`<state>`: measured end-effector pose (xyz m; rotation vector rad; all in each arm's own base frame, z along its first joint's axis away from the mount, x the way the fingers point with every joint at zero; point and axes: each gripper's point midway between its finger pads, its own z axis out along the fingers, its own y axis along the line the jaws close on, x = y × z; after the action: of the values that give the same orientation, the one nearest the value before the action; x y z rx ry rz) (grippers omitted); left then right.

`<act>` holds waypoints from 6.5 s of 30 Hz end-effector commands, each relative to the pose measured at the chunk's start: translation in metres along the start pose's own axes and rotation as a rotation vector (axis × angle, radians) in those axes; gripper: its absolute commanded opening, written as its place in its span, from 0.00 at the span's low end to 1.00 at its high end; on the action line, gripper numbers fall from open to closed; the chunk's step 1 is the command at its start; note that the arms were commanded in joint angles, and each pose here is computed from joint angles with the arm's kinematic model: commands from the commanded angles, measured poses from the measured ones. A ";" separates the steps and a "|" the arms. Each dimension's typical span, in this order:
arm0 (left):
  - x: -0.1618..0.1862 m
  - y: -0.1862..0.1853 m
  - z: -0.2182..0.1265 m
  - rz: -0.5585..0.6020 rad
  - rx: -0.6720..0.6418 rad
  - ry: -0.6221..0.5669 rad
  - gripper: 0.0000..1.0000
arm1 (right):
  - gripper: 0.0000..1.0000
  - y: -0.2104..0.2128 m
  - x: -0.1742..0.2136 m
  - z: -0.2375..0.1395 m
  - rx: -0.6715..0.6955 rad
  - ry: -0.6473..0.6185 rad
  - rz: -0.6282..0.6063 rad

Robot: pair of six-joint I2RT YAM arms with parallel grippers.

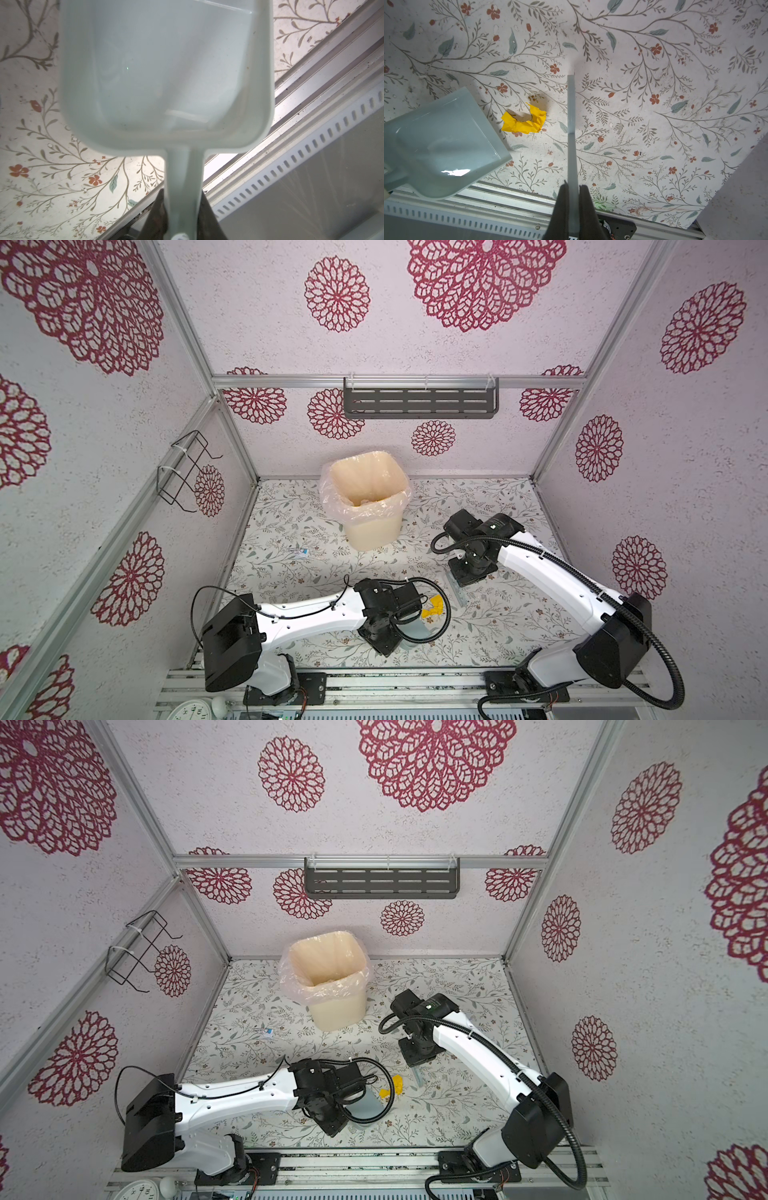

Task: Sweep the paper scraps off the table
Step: 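Set the dustpan edge beside the yellow scrap with the left gripper, then push the yellow paper scrap into the dustpan with the right gripper's brush, then lift the dustpan toward the bin with the left while the right withdraws, then tilt the teal dustpan over the trash bin with the left gripper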

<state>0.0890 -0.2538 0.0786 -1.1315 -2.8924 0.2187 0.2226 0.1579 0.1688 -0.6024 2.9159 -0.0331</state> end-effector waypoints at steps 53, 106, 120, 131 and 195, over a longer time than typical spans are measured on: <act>-0.008 0.024 -0.019 -0.083 -0.119 0.004 0.00 | 0.00 0.033 0.010 -0.053 -0.093 -0.126 0.030; -0.015 -0.017 0.013 0.163 0.035 0.066 0.00 | 0.00 0.081 0.049 -0.022 -0.272 0.002 0.021; -0.024 -0.004 0.016 0.172 -0.016 -0.052 0.00 | 0.00 0.061 0.050 -0.049 -0.185 -0.039 0.018; -0.036 0.001 -0.005 0.133 -0.008 -0.246 0.00 | 0.00 0.016 0.047 -0.086 -0.157 -0.113 0.116; -0.143 0.292 -0.281 -0.230 -0.702 -0.355 0.00 | 0.00 -0.044 -0.032 -0.045 -0.397 -0.177 0.279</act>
<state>0.4096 -0.1190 0.3088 -0.7677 -3.5530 -0.4884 0.2613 0.1291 0.2077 -0.1766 2.8385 0.5883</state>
